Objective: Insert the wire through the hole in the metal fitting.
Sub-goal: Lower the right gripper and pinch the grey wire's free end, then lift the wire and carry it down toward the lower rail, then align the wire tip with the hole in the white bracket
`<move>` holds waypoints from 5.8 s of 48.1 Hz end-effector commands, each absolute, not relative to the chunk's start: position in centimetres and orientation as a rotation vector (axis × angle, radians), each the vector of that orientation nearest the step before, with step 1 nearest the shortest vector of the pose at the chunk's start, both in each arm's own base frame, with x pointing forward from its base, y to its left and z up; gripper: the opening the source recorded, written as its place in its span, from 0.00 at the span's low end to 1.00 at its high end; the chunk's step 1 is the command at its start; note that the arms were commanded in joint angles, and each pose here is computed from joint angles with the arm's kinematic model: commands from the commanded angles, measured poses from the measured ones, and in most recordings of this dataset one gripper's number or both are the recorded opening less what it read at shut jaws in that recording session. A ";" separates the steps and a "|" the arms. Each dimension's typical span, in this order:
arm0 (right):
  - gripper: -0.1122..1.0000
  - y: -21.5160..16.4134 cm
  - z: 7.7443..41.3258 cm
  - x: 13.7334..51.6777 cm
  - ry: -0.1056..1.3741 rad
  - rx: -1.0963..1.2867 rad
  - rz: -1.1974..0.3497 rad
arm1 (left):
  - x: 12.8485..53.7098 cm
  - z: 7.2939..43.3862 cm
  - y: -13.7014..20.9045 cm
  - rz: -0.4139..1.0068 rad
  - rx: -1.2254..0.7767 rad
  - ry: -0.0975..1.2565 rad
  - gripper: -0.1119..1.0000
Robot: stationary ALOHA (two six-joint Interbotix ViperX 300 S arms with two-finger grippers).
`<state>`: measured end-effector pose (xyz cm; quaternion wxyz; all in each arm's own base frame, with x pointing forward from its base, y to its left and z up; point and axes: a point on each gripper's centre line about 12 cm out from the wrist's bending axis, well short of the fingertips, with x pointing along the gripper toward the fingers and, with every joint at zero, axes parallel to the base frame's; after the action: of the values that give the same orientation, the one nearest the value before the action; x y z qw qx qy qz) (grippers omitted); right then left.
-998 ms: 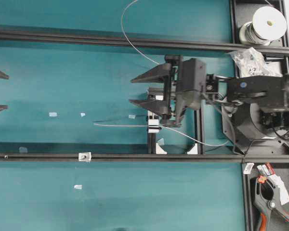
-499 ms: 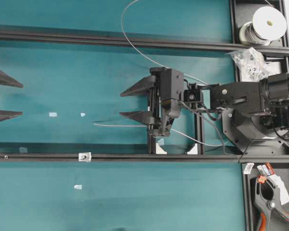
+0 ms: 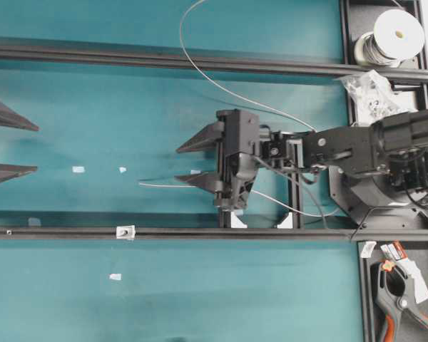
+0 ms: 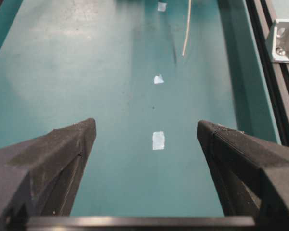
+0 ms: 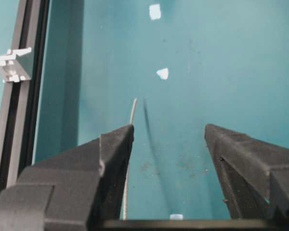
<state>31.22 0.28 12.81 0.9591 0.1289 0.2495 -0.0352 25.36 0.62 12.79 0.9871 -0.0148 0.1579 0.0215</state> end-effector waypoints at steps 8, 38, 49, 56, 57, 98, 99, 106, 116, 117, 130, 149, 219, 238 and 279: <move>0.73 0.6 12.9 32.3 0.500 0.265 -0.061 | 25.9 13.5 0.6 0.043 -0.033 0.283 0.79; 0.73 1.8 11.7 33.1 0.618 0.279 -0.053 | 25.8 13.4 0.6 0.043 -0.032 0.288 0.79; 0.73 1.9 10.8 33.1 0.634 0.317 -0.067 | 25.8 13.4 0.6 0.041 -0.032 0.287 0.79; 0.71 1.9 10.5 32.9 0.646 0.322 -0.071 | 25.9 13.5 0.6 0.043 -0.033 0.283 0.79; 0.70 1.9 10.5 32.9 0.648 0.322 -0.071 | 25.9 13.5 0.6 0.043 -0.033 0.283 0.79; 0.31 1.8 11.2 32.8 0.747 0.318 -0.087 | 25.8 13.4 0.6 0.043 -0.033 0.288 0.78; 0.29 1.8 11.3 32.8 0.741 0.318 -0.086 | 25.8 13.4 0.6 0.041 -0.032 0.288 0.78; 0.10 1.7 11.4 32.9 0.714 0.321 -0.085 | 25.8 13.4 0.6 0.042 -0.033 0.290 0.78; 0.10 1.7 11.3 32.8 0.707 0.320 -0.083 | 25.7 13.4 0.6 0.042 -0.033 0.290 0.78; 0.10 1.8 11.4 32.8 0.704 0.320 -0.081 | 25.8 13.5 0.6 0.042 -0.033 0.288 0.78; 0.10 1.7 11.8 33.1 0.661 0.321 -0.076 | 25.7 13.5 0.6 0.042 -0.033 0.288 0.78; 0.10 0.8 15.9 32.3 0.556 0.292 -0.064 | 25.7 13.5 0.6 0.042 -0.033 0.288 0.78; 0.10 2.6 15.8 24.6 0.356 0.401 0.018 | 24.1 14.2 0.7 0.049 -0.040 0.173 0.78; 0.10 4.0 12.7 23.7 0.365 0.473 -0.021 | 23.2 14.0 0.1 0.028 -0.093 0.156 0.78; 0.10 9.2 11.5 25.2 0.333 0.391 -0.084 | 23.7 13.6 -2.2 -0.063 -0.116 0.129 0.77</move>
<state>24.94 8.88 10.98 0.9648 0.1893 0.1765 -0.0460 23.28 -1.83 13.23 0.9949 -0.0566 0.0799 -0.0246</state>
